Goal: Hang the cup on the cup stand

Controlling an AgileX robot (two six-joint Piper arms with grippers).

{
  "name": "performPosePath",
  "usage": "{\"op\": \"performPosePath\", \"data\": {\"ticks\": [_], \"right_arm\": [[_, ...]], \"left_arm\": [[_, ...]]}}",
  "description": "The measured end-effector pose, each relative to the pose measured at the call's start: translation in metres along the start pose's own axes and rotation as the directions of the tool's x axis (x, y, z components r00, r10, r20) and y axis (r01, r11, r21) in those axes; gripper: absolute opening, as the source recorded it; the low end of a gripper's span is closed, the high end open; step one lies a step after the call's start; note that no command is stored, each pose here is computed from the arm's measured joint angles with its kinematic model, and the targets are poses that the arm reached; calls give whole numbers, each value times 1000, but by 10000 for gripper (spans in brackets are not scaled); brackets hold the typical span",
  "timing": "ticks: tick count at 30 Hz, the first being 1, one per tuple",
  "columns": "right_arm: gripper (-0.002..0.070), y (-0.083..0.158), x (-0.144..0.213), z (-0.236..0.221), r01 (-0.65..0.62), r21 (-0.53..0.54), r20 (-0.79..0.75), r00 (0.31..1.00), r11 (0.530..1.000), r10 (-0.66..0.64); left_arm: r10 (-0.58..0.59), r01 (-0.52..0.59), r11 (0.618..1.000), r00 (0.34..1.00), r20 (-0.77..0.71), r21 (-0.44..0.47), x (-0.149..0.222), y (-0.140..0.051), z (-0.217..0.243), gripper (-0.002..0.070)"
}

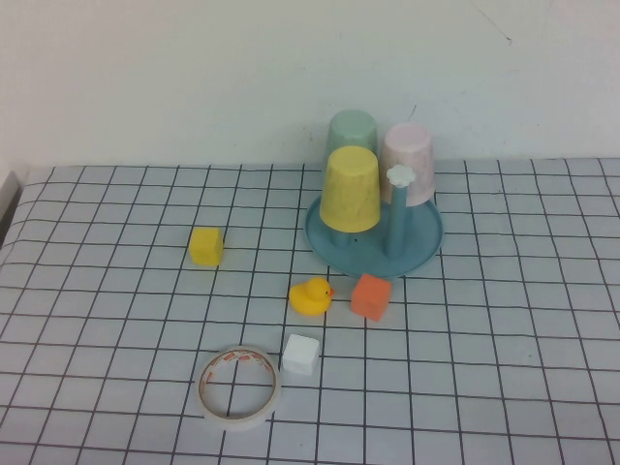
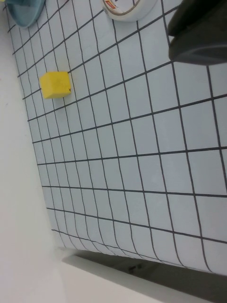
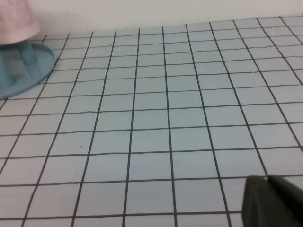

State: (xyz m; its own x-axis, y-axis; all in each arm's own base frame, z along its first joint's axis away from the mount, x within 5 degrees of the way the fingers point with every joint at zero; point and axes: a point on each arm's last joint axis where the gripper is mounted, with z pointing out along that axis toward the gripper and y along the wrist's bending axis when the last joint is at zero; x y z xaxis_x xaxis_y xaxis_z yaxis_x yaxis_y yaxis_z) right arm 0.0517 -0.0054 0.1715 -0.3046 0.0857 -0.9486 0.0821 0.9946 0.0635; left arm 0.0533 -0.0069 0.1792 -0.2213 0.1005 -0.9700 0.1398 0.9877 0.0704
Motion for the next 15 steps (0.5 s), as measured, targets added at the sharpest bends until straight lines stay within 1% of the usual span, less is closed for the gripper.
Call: {"op": "performPosePath", "data": {"ticks": [6, 15], "right_arm": [[-1, 0, 0, 0, 0, 0, 0, 1000, 1000, 0], [-1, 0, 0, 0, 0, 0, 0, 1000, 1000, 0]], "left_arm": [[-20, 19, 1000, 999, -30, -21, 3, 1, 0, -1], [-27, 26, 999, 999, -31, -22, 3, 1, 0, -1]]}}
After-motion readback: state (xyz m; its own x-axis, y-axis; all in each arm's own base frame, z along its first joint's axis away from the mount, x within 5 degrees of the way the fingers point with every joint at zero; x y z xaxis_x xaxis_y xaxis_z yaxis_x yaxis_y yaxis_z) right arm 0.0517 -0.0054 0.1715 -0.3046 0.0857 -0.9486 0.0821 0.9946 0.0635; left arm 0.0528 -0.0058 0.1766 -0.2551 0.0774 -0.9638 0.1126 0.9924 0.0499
